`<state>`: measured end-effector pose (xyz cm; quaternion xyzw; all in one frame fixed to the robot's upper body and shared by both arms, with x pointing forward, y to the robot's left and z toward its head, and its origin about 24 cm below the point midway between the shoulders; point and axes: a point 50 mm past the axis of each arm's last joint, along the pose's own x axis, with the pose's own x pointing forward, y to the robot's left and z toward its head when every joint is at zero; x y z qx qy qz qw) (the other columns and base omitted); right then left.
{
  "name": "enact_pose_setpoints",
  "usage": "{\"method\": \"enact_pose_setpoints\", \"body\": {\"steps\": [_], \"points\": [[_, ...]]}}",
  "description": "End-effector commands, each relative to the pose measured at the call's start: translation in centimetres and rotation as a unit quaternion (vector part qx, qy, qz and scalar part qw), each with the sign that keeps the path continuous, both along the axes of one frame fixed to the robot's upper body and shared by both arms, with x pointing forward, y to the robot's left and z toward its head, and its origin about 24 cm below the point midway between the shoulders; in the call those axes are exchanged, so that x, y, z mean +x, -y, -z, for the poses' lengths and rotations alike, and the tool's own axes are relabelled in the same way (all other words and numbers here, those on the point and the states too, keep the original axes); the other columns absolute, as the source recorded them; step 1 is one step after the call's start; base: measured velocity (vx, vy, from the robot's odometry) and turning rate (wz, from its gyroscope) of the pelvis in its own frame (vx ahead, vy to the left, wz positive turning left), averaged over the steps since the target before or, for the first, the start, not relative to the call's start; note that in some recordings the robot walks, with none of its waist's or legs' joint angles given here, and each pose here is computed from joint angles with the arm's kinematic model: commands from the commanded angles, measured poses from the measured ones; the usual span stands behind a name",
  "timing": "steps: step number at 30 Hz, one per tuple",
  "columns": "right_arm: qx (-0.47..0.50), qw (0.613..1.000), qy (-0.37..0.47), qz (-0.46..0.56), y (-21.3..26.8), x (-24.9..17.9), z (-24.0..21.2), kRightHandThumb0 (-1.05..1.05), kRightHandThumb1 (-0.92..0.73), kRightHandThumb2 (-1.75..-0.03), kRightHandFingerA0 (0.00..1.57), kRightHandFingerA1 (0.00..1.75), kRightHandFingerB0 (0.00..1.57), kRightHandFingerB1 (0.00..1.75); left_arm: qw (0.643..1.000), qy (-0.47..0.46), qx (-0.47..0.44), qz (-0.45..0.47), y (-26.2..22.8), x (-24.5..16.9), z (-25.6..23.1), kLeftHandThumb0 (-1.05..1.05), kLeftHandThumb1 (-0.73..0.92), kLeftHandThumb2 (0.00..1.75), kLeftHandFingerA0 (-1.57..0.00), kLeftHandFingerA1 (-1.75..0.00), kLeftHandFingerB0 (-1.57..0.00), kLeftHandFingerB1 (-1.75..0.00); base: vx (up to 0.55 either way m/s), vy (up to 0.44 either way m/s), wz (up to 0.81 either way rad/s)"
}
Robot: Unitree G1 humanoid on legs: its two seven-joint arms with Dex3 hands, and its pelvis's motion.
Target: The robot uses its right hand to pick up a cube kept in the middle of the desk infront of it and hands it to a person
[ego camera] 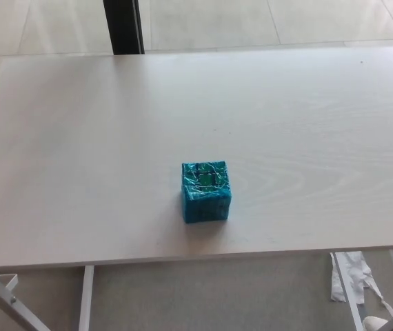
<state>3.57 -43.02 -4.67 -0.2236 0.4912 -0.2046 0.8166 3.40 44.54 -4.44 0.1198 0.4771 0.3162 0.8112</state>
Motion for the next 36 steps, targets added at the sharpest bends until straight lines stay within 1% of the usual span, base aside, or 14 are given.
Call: {"method": "enact_pose_setpoints", "body": {"steps": [1, 2, 3, 5, 6, 10, 13, 15, 20, 21, 25, 27, 29, 36], "points": [[0.011, 0.997, 0.073, 0.028, 0.4, 0.2, -0.8, -0.56, -0.58, -0.58, 0.63, 0.84, 0.26, 0.32, 1.0, 0.029, -0.005, -0.004, -0.3, 0.0, -0.5, -0.64, 0.59, 0.58, -0.61, -0.55, -0.58, -0.43, 0.0, 0.0, 0.0], [0.01, 0.995, 0.087, 0.041, 0.4, 0.1, -0.8, -0.64, -0.48, -0.82, 0.55, 0.79, 0.21, 0.44, 0.999, 0.034, -0.01, -0.017, -0.3, 0.0, -0.4, -0.63, 0.58, 0.58, -0.61, -0.55, -0.58, -0.43, 0.0, 0.0, 0.0], [0.009, 0.993, 0.099, 0.055, 0.4, 0.1, -0.8, -0.54, -0.57, -0.58, 0.66, 1.11, 0.27, 0.33, 0.999, 0.034, -0.01, -0.014, -0.4, 0.0, -0.5, -0.65, 0.59, 0.58, -0.62, -0.56, -0.58, -0.42, 0.0, 0.0, 0.0], [-0.01, 0.985, 0.143, 0.098, 0.6, 0.0, -1.1, -0.5, -0.55, -0.58, 0.75, 0.88, 0.35, 0.33, 0.999, 0.04, -0.008, -0.014, -0.4, 0.1, -0.6, -0.66, 0.6, 0.58, -0.64, -0.58, -0.55, -0.41, 0.0, 0.0, 0.0], [-0.033, 0.977, 0.174, 0.12, 0.8, 0.2, -1.6, -0.61, -0.44, -0.79, 0.87, 1.08, 0.32, 0.47, 0.999, 0.049, -0.006, -0.019, -0.6, 0.2, -0.8, -0.68, 0.48, 0.9, -0.58, -0.63, -0.46, -0.53, 0.0, 0.0, 0.0], [-0.06, 0.945, 0.27, 0.176, 1.3, 1.2, -2.8, -0.54, -0.53, -0.58, 0.88, 1.41, 0.44, 0.38, 0.996, 0.08, -0.002, -0.041, -1.0, 0.2, -1.3, -0.7, 0.6, 0.59, -0.63, -0.51, -0.55, -0.4, 0.0, 0.0, 0.0], [-0.064, 0.896, 0.395, 0.19, 2.1, 3.4, -5.8, -0.55, -0.44, -0.8, 0.95, 1.16, 0.38, 0.49, 0.992, 0.112, -0.001, -0.056, -1.2, 0.9, -1.7, -0.71, 0.6, 0.59, -0.69, -0.52, -0.61, -0.43, 0.0, 0.0, 0.0], [-0.057, 0.863, 0.477, 0.155, 2.0, 6.2, -8.9, -0.58, -0.56, -0.58, 0.63, 0.46, 0.31, 0.31, 0.993, 0.104, 0.001, -0.046, -1.1, 1.3, -1.6, -0.65, 0.6, 0.59, -0.69, -0.51, -0.6, -0.42, 0.0, 0.0, 0.0], [-0.046, 0.821, 0.566, 0.06, 0.1, 12.5, -15.2, -0.79, -0.42, -0.84, 0.48, 0.58, 0.24, 0.47, 0.996, 0.092, 0.0, -0.019, -0.7, 1.7, -1.2, -0.69, 0.58, 0.58, -0.75, -0.58, -0.71, -0.47, 0.0, 0.0, 0.0], [-0.044, 0.814, 0.577, 0.041, -0.7, 13.3, -16.2, -0.76, -0.52, -0.57, 0.45, 0.56, 0.3, 0.4, 0.996, 0.09, 0.0, -0.017, -0.6, 1.7, -1.1, -0.7, 0.57, 0.58, -0.74, -0.6, -0.71, -0.46, 0.0, 0.0, 0.0], [-0.041, 0.792, 0.606, -0.068, -4.3, 17.0, -19.9, -0.85, -0.45, -0.7, 0.34, 0.6, 0.27, 0.49, 0.997, 0.073, 0.003, -0.006, -0.6, 1.7, -1.1, -0.67, 0.59, 0.58, -0.68, -0.57, -0.66, -0.46, 0.0, 0.0, 0.0], [-0.034, 0.781, 0.612, -0.117, -6.3, 18.9, -21.7, -0.69, -0.57, -0.58, 0.22, 0.4, 0.23, 0.3, 0.997, 0.074, 0.002, -0.001, -0.6, 1.6, -1.1, -0.66, 0.59, 0.58, -0.64, -0.55, -0.65, -0.46, 0.0, 0.0, 0.0], [-0.044, 0.751, 0.628, -0.197, -10.0, 21.5, -24.3, -0.37, -0.36, -0.96, 0.02, 0.51, 0.0, 0.49, 0.997, 0.072, 0.0, -0.009, -0.5, 1.6, -1.0, -0.67, 0.58, 0.58, -0.7, -0.56, -0.68, -0.45, 0.0, 0.0, 0.0], [-0.021, 0.72, 0.631, -0.289, -14.4, 24.0, -26.7, -0.37, -0.34, -0.94, 0.02, 0.51, 0.0, 0.49, 0.998, 0.066, 0.001, -0.01, -0.4, 1.7, -0.8, -0.67, 0.58, 0.58, -0.69, -0.55, -0.66, -0.44, 0.0, 0.0, 0.0]]}}
